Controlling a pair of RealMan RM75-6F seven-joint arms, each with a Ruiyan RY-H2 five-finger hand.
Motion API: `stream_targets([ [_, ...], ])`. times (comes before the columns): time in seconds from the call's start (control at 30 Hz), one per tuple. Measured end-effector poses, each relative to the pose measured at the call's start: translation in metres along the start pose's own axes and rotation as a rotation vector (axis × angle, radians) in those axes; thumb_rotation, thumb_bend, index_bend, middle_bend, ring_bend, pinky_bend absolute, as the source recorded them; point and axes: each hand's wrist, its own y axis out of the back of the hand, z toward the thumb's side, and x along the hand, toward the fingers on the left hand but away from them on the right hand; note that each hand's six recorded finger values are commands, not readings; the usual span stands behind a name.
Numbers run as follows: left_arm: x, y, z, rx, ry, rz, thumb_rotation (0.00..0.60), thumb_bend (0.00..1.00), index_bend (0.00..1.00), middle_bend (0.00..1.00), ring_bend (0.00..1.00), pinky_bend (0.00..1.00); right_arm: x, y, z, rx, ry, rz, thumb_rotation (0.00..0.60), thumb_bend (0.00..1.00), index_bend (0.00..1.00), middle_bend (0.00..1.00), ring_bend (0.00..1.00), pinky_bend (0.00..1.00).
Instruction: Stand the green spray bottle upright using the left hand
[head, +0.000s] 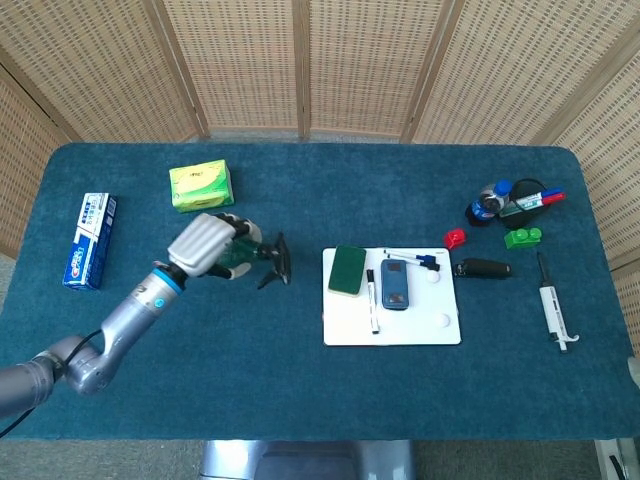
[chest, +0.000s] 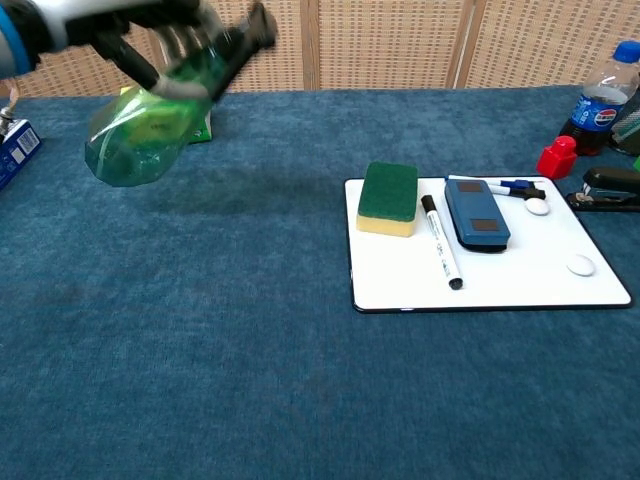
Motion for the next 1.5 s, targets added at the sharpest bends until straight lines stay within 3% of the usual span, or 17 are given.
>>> stream_targets([
  [0.27,-0.025,0.023,-0.024,-0.404,0.059,0.149,0.6,0.37,0.46,0.4,0.43,0.64,-0.005,-0.005,0.005,-0.004,0.014,0.014,0.6,0.31,0.24,0.3,0.01,0.06],
  [0.57,-0.041,0.013,-0.042,-0.842,0.107,0.19,0.6,0.37,0.45,0.38,0.39,0.57,-0.01,-0.011,0.01,-0.008,0.023,0.03,0.6,0.31,0.24,0.3,0.01,0.06],
  [0.7,-0.04,0.003,-0.047,-0.984,0.106,0.192,0.6,0.37,0.45,0.38,0.38,0.51,-0.009,-0.01,0.009,-0.011,0.015,0.03,0.6,0.31,0.24,0.3,0.01,0.06],
  [0.8,-0.037,-0.006,-0.051,-1.02,0.098,0.186,0.6,0.37,0.45,0.38,0.37,0.58,-0.008,-0.01,0.007,-0.012,0.008,0.031,0.6,0.31,0.24,0.3,0.01,0.06],
  [1.1,-0.022,-0.028,-0.042,-1.048,0.047,0.149,0.6,0.37,0.46,0.37,0.36,0.56,-0.009,-0.01,0.006,-0.016,0.002,0.03,0.6,0.31,0.24,0.3,0.01,0.06],
  [1.33,-0.013,-0.034,-0.027,-0.96,-0.008,0.127,0.6,0.37,0.46,0.36,0.36,0.51,-0.008,-0.011,0.004,-0.021,-0.008,0.032,0.6,0.31,0.24,0.3,0.01,0.06],
  [1.5,-0.013,-0.04,-0.019,-0.88,-0.043,0.118,0.6,0.37,0.46,0.36,0.36,0.54,-0.007,-0.011,0.002,-0.025,-0.013,0.03,0.6,0.31,0.24,0.3,0.01,0.06],
])
